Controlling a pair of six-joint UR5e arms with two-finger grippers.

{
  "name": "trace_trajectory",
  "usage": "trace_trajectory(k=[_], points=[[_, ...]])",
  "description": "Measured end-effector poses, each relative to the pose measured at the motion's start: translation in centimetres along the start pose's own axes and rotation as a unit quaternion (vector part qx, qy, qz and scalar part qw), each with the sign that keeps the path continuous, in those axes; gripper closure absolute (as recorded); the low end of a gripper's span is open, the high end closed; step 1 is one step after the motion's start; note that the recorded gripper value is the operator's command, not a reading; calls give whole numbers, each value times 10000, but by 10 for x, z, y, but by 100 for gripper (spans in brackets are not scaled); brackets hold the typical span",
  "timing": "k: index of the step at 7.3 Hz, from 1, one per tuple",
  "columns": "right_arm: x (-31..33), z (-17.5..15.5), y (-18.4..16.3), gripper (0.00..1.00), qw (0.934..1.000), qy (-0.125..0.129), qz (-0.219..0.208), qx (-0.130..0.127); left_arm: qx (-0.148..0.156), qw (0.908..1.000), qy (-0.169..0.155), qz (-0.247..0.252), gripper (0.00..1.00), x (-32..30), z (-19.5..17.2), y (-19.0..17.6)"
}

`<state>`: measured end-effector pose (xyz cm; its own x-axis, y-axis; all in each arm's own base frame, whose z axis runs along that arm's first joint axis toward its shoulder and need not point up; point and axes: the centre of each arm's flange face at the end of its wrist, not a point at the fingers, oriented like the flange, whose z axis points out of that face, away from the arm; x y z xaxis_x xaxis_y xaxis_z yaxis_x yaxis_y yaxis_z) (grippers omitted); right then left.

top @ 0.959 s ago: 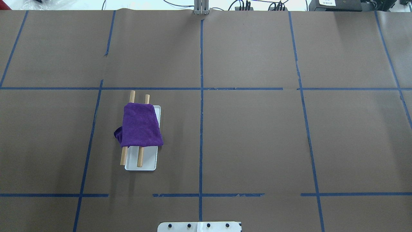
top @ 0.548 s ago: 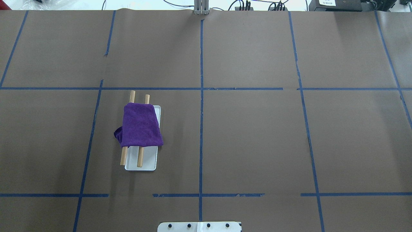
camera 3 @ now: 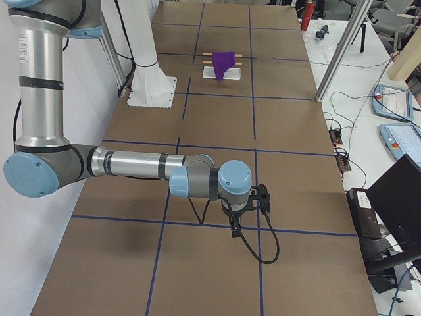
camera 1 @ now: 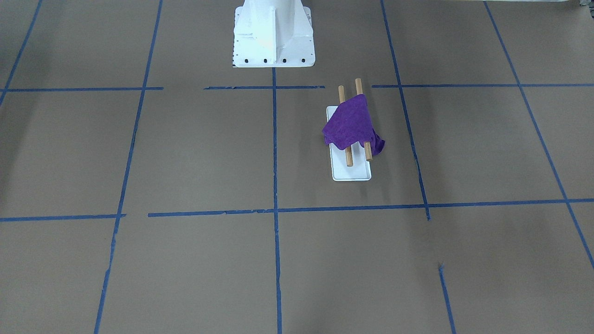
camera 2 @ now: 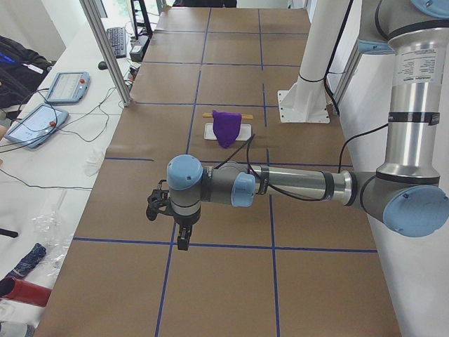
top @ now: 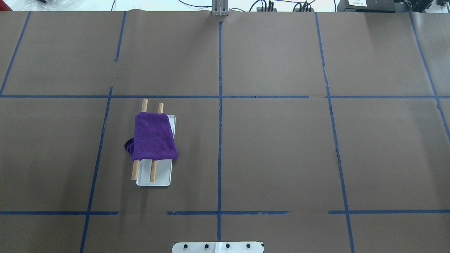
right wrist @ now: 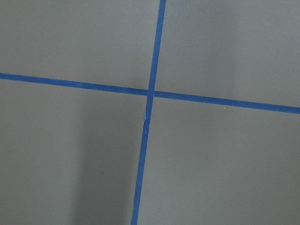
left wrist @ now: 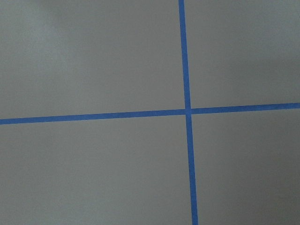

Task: Hang towel on rack

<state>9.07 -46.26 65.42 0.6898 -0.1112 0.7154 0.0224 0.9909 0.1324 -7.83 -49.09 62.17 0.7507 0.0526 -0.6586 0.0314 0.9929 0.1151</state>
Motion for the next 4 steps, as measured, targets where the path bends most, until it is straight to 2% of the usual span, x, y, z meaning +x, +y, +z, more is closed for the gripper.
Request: trace_trajectory(k=[4], points=[[-1,-1,0,0,10000,-2,19,7,8,10000,0,-1,0,1,-1,-1]])
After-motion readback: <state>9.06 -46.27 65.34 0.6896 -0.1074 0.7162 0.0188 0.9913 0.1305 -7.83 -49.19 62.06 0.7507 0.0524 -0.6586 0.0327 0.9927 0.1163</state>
